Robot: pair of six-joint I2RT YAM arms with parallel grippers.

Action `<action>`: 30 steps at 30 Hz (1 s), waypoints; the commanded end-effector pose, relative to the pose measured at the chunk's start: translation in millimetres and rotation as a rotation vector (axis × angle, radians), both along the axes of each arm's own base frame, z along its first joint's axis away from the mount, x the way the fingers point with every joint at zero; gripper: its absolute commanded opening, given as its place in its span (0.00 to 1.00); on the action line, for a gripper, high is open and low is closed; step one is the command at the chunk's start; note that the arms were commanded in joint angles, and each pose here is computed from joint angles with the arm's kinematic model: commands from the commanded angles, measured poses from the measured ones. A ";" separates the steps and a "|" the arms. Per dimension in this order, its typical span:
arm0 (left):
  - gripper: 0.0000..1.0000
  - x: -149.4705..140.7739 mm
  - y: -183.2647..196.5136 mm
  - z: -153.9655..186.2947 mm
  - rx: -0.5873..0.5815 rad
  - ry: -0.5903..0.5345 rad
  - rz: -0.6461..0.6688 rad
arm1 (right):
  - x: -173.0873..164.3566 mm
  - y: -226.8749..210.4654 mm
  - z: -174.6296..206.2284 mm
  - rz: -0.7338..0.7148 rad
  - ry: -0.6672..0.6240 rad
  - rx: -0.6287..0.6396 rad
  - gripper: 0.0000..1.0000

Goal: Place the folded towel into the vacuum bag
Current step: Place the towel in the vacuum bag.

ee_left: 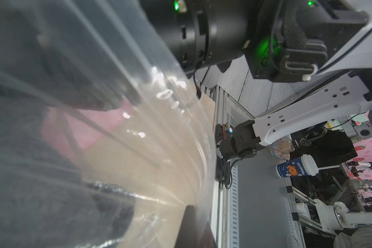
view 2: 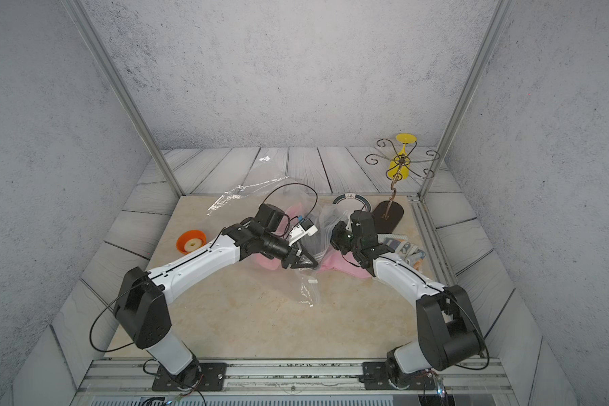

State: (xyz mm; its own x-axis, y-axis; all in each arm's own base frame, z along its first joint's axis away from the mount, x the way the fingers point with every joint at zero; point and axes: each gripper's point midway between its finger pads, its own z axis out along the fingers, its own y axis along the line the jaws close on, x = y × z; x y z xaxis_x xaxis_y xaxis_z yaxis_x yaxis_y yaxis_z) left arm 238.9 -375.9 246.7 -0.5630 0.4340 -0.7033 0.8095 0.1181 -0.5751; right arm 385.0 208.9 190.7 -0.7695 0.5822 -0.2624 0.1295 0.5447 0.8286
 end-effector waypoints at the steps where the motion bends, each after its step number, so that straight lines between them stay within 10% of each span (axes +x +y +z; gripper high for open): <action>1: 0.00 36.0 10.7 30.9 -0.044 -0.069 0.170 | -13.0 -15.6 -5.6 0.100 0.026 -0.242 0.56; 6: 0.00 97.6 26.9 -15.4 0.159 -0.030 0.429 | -34.3 -17.4 -11.2 0.180 0.057 -0.276 0.67; 19: 0.00 94.8 20.5 -33.3 0.146 0.082 0.427 | -65.1 -72.0 -38.8 0.019 0.192 -0.282 0.66; 30: 0.00 83.1 20.8 -28.5 0.121 0.100 0.394 | -14.6 -97.1 -47.9 -0.076 0.141 -0.253 0.56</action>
State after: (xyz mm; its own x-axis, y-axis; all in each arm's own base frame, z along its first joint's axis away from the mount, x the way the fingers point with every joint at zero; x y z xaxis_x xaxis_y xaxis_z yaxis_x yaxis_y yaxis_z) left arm 325.7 -357.5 203.6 -0.7797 0.2605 -0.5693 0.6130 0.5029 -0.6094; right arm 344.9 108.5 129.2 -0.7746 0.5875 -0.2341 0.3443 0.7024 0.6230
